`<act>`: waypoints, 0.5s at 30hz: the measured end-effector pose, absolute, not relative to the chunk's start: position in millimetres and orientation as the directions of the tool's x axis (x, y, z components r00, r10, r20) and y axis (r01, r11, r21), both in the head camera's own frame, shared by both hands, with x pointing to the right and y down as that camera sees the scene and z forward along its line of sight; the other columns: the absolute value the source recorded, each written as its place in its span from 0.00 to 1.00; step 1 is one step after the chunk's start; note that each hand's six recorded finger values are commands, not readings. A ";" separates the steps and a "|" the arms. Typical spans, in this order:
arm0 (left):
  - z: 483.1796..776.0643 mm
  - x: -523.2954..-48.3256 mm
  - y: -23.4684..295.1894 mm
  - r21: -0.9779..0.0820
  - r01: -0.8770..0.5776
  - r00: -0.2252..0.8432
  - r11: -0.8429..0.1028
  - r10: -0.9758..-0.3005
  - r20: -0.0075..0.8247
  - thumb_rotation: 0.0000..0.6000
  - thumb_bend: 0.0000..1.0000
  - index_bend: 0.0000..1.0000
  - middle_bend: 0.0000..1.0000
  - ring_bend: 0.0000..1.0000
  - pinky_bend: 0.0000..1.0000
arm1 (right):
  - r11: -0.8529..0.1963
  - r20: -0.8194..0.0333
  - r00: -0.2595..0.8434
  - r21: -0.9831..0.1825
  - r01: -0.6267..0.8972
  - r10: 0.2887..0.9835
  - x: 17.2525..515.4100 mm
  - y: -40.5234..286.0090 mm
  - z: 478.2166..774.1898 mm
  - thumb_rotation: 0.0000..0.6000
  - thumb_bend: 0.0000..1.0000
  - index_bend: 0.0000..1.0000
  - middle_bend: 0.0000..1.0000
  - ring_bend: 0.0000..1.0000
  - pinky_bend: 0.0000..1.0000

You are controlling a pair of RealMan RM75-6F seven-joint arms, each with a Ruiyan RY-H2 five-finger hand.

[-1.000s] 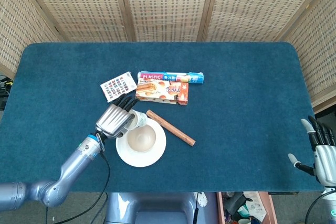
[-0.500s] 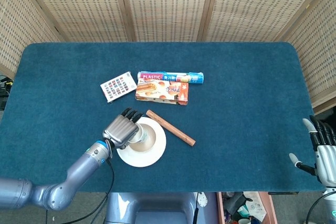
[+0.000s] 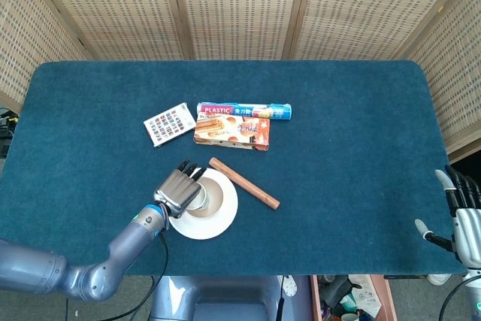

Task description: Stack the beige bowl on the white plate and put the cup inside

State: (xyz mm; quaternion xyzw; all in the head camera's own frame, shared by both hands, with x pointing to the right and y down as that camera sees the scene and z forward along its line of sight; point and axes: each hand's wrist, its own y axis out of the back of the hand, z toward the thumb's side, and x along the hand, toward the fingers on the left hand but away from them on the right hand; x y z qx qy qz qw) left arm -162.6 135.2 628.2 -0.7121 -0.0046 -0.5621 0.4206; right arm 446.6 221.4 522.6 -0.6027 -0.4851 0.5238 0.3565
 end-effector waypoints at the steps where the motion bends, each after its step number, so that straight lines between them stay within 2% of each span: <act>1: 629.4 -162.4 135.1 -0.591 0.483 0.363 -0.646 -0.467 0.807 1.00 0.38 0.62 0.02 0.00 0.02 | -0.275 -0.285 -0.019 -0.938 0.211 0.958 446.6 221.3 522.5 1.00 0.20 0.03 0.00 0.00 0.00; 7: 636.4 -161.3 135.5 -0.576 0.512 0.335 -0.638 -0.469 0.817 1.00 0.38 0.61 0.00 0.00 0.01 | -0.276 -0.286 -0.020 -0.938 0.212 0.958 447.2 221.3 522.7 1.00 0.20 0.03 0.00 0.00 0.00; 15: 641.4 -160.4 133.2 -0.580 0.519 0.318 -0.627 -0.488 0.813 1.00 0.38 0.47 0.00 0.00 0.00 | -0.274 -0.285 -0.021 -0.938 0.214 0.958 447.2 221.2 522.2 1.00 0.20 0.03 0.00 0.00 0.00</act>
